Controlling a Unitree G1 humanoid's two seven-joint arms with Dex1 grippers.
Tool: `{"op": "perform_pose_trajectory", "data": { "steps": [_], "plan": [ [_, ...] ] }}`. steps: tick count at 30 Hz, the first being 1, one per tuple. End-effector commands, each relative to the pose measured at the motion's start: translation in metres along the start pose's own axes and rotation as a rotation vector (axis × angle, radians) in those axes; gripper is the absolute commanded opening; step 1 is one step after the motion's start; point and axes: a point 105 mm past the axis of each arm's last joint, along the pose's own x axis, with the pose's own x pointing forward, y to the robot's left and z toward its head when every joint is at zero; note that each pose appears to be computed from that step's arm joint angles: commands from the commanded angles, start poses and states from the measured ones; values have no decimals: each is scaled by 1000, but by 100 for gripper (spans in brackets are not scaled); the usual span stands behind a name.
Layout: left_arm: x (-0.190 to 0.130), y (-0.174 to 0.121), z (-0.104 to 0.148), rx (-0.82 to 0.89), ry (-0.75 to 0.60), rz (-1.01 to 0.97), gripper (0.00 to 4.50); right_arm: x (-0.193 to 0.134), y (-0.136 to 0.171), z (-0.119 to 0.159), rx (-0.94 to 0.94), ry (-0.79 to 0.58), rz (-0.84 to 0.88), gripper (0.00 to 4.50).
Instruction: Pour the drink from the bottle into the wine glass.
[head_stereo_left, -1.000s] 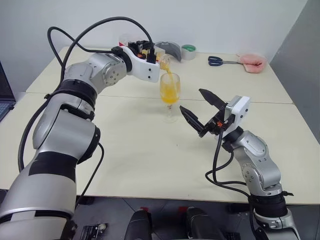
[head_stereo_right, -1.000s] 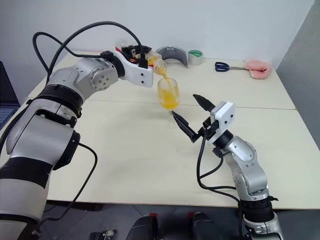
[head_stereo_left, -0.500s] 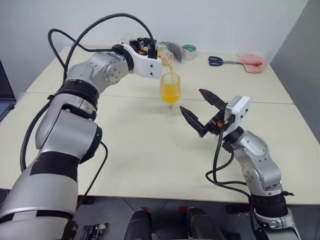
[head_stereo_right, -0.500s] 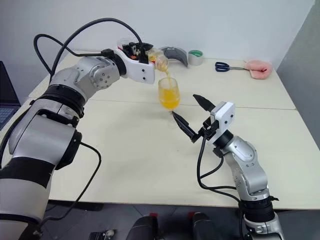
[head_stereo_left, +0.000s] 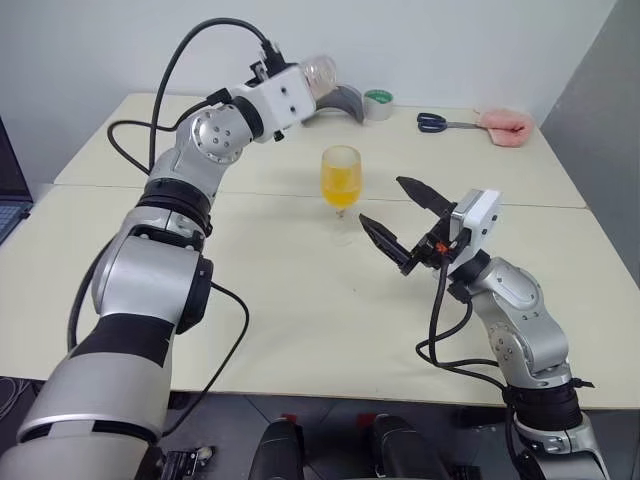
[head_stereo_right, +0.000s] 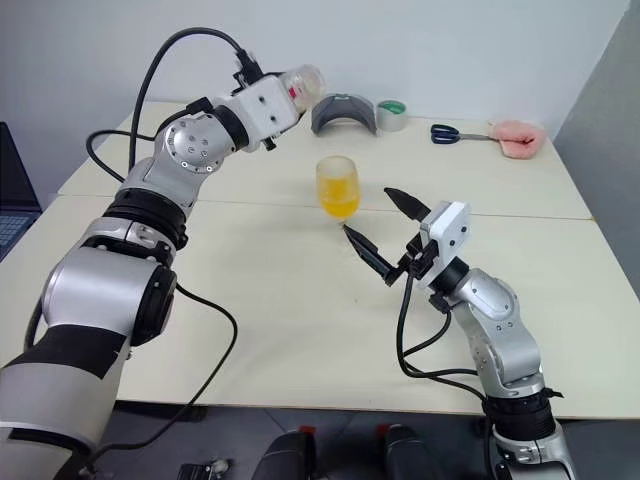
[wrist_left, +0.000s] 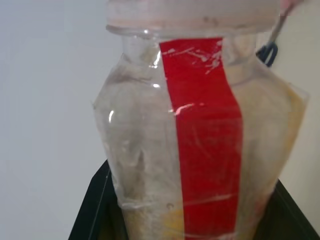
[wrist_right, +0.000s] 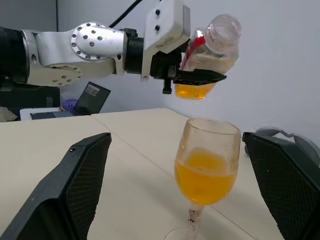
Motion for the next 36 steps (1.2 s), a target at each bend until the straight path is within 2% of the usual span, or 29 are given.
{"op": "perform_pose_trajectory", "data": {
  "steps": [1, 3, 8, 16, 24, 31, 36],
  "plan": [
    [-12, 22, -9, -192, -7, 135, 177, -5, 9, 16, -10, -21, 94, 450],
    [-25, 20, -31, -313, 36, 207, 177, -13, 17, 17, 8, 11, 160, 450],
    [-57, 8, -63, -500, 107, 346, 177, -34, 29, 18, 72, 68, 267, 450],
    [-101, -24, -96, -720, 174, 437, 177, -44, 31, 7, 133, 107, 306, 450],
    [-123, -58, -116, -854, 202, 437, 177, -40, 28, 2, 131, 104, 269, 450],
    [-129, -73, -128, -843, 243, 431, 177, -41, 28, 1, 124, 110, 254, 450],
    [-130, -75, -130, -832, 258, 423, 327, -38, 27, 0, 122, 104, 242, 450]
  ]
}}
